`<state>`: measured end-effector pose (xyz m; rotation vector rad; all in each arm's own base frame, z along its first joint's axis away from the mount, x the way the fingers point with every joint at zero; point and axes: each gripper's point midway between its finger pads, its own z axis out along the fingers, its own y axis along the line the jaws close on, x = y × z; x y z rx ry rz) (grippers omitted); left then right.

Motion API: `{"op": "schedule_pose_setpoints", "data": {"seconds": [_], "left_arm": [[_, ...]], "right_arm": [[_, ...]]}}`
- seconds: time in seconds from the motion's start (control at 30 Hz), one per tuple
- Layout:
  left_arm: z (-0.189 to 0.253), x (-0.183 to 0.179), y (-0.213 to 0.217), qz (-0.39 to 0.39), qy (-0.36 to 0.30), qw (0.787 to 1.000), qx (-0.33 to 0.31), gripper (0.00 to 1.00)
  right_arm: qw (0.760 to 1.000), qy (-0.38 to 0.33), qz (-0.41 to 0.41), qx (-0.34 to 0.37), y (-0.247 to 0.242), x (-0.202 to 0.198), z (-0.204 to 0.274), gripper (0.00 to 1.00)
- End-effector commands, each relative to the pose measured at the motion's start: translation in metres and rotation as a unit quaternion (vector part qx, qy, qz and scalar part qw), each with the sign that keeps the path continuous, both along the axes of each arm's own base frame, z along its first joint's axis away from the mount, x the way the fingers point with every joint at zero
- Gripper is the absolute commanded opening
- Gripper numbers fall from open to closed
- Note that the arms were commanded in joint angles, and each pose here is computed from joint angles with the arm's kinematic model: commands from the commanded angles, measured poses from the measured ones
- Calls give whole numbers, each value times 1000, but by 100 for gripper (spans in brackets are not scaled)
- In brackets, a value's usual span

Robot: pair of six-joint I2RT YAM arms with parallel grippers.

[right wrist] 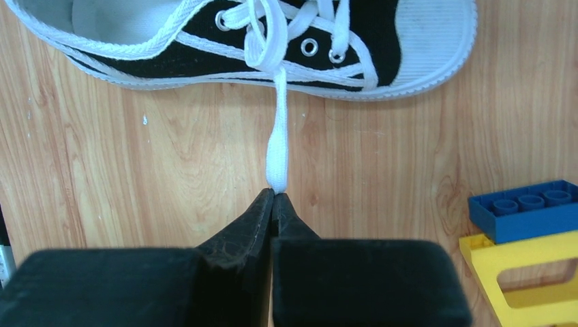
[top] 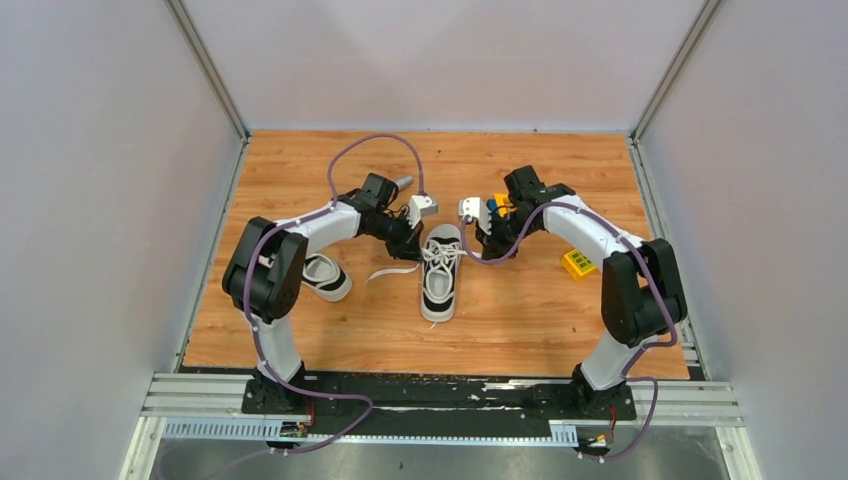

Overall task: Tie the shoes
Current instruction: Cross the shoelace with the shoelace.

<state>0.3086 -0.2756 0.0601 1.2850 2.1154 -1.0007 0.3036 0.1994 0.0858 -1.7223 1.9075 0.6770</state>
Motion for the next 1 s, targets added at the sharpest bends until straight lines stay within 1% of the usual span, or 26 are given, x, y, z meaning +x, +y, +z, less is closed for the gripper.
{"op": "schedule_pose_setpoints", "data": {"seconds": [0.0, 0.03, 0.07, 0.1, 0.13, 0.2, 0.37, 0.47, 0.53, 0.6, 0.63, 0.67, 0.7, 0.73, 0.8, 0.87, 0.97], "left_arm": [[28, 9, 23, 22, -33, 999, 23, 0], [30, 8, 32, 30, -30, 999, 34, 0], [33, 14, 39, 35, -44, 997, 48, 0], [31, 12, 47, 41, -37, 997, 61, 0], [33, 17, 52, 46, -46, 995, 74, 0], [33, 21, 63, 64, -42, 993, 90, 0], [38, 33, 78, 116, -42, 987, 105, 0], [36, 30, 82, 118, -32, 986, 116, 0], [37, 23, 76, 99, -24, 990, 99, 0], [38, 17, 65, 81, -10, 994, 66, 0], [39, 12, 58, 75, 6, 996, 47, 2], [39, 14, 54, 75, 6, 996, 38, 5], [39, 12, 49, 76, 19, 996, 28, 13], [40, 14, 46, 76, 19, 997, 21, 17], [40, 15, 41, 80, 29, 996, 11, 32], [37, 16, 40, 84, 37, 996, 10, 39], [36, 15, 42, 83, 35, 996, 18, 46]], "right_arm": [[999, -39, -25, 15, -11, 9, 34, 0], [999, -40, -30, 15, -15, 8, 35, 0], [998, -40, -36, 15, -20, 8, 36, 0], [998, -40, -41, 14, -24, 7, 37, 0], [998, -39, -46, 14, -28, 6, 38, 0], [998, -39, -53, 11, -34, 4, 39, 0], [997, -36, -71, -4, -49, -3, 35, 0], [995, -32, -96, -7, -63, -4, 35, 0], [993, -32, -113, -3, -74, -4, 37, 0], [993, -30, -118, 0, -77, -7, 37, 0], [993, -28, -115, 9, -73, -9, 39, 0], [993, -26, -109, 23, -68, -10, 42, 0], [993, -25, -106, 36, -63, -10, 46, 0], [994, -27, -99, 50, -55, -9, 51, 1], [994, -46, -66, 72, -40, -5, 60, 11], [992, -79, -14, 94, -25, 1, 66, 18], [986, -103, 53, 124, -4, 15, 68, 26]]}}
